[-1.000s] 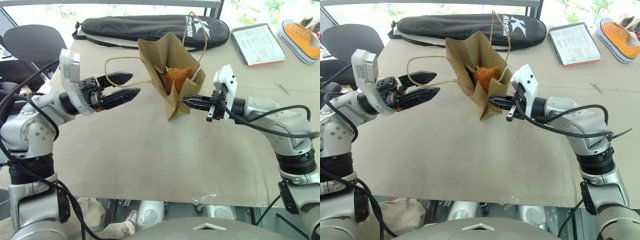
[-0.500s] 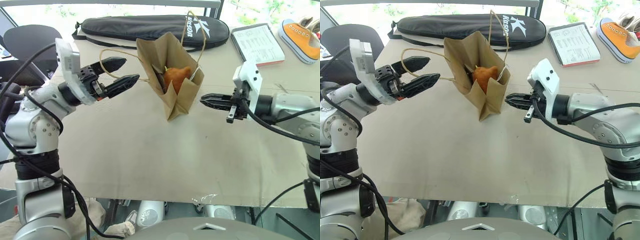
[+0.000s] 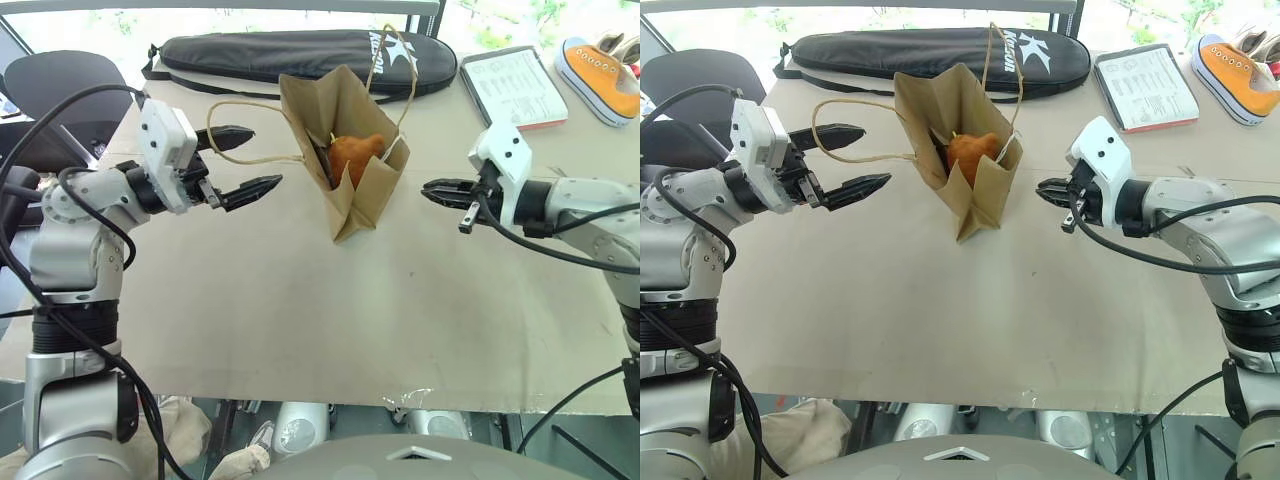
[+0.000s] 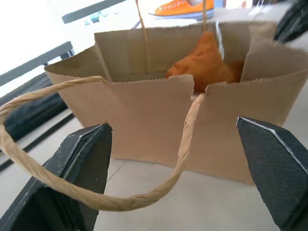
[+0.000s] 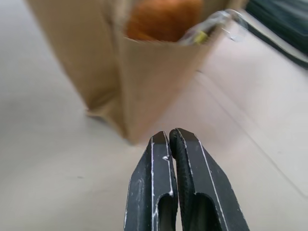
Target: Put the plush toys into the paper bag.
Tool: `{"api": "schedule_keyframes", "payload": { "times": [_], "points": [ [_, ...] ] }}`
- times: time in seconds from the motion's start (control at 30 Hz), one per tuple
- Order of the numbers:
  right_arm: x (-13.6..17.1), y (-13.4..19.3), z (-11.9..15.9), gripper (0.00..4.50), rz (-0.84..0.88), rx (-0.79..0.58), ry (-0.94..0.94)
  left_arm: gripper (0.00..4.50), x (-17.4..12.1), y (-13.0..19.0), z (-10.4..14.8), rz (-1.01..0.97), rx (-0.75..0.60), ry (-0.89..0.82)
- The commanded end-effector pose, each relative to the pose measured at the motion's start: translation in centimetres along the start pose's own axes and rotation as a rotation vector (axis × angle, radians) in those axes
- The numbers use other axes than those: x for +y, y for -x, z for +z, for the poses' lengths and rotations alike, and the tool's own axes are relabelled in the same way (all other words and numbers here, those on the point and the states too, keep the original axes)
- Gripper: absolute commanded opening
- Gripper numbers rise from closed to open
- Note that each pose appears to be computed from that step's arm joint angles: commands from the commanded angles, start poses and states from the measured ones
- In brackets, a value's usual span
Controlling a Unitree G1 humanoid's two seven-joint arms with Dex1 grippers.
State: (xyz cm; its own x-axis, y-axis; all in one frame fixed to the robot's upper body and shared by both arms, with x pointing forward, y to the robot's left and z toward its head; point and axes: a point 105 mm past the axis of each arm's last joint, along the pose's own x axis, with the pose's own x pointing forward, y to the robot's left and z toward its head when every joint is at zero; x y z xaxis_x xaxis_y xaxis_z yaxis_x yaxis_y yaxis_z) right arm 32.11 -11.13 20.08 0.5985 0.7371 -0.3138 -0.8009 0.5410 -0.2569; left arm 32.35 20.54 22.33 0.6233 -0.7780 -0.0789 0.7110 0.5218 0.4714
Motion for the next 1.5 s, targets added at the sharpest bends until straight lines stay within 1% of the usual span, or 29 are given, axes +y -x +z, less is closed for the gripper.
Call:
{"api": "schedule_keyframes", "payload": {
  "times": [0.03,0.13,0.27,0.33,0.4,0.47,0.5,0.57,0.67,0.73,0.8,0.97,1.2,1.4,1.5],
  "points": [
    [-1.0,-0.6,0.8,0.0,-0.035,-0.021,0.066,4.45,0.6,0.5,0.5,0.07,-0.04,-0.098],
    [-1.4,-1.1,0.8,0.0,-0.042,-0.015,0.079,4.45,1.3,1.1,-0.1,0.157,-0.037,-0.126],
    [-1.4,-1.7,1.0,0.0,-0.026,-0.021,0.084,4.45,2.1,1.4,0.5,0.284,-0.136,0.006],
    [-1.3,-2.1,1.1,0.0,-0.018,-0.024,0.085,4.45,1.8,1.3,0.8,0.309,-0.186,0.094],
    [-1.4,-2.4,1.2,0.0,-0.012,-0.029,0.081,4.45,0.9,1.2,0.6,0.305,-0.216,0.222],
    [-1.5,-2.7,1.3,0.0,-0.012,-0.035,0.072,4.45,-0.5,0.9,0.7,0.25,-0.225,0.319],
    [-1.7,-3.0,1.1,0.0,-0.016,-0.03,0.07,4.45,-2.3,0.4,0.8,0.164,-0.216,0.38],
    [-2.0,-3.3,0.9,0.0,-0.02,-0.022,0.07,4.45,-4.7,-0.1,1.1,0.052,-0.202,0.445],
    [-1.9,-3.6,1.1,0.0,-0.011,-0.029,0.075,4.45,-6.0,-1.2,0.8,0.023,-0.146,0.446],
    [-1.4,-3.5,2.0,0.0,0.012,-0.075,0.062,4.45,-6.9,-2.0,0.8,-0.001,-0.118,0.444],
    [-0.6,-3.4,2.7,0.0,0.056,-0.116,0.062,4.45,-7.7,-2.9,0.9,-0.021,-0.109,0.437],
    [1.8,-4.1,3.2,0.0,0.144,-0.147,0.056,4.45,-9.2,-4.6,1.2,-0.04,-0.086,0.413],
    [3.9,-5.6,3.8,0.0,0.227,-0.183,0.036,4.45,-9.2,-4.9,0.7,0.039,-0.066,0.373],
    [5.9,-7.0,4.7,0.0,0.297,-0.231,0.009,4.45,-7.9,-5.2,0.9,0.21,-0.102,0.379],
    [6.7,-8.1,5.1,0.0,0.322,-0.252,-0.012,4.45,-7.6,-5.0,0.8,0.303,-0.112,0.409]
  ]
}}
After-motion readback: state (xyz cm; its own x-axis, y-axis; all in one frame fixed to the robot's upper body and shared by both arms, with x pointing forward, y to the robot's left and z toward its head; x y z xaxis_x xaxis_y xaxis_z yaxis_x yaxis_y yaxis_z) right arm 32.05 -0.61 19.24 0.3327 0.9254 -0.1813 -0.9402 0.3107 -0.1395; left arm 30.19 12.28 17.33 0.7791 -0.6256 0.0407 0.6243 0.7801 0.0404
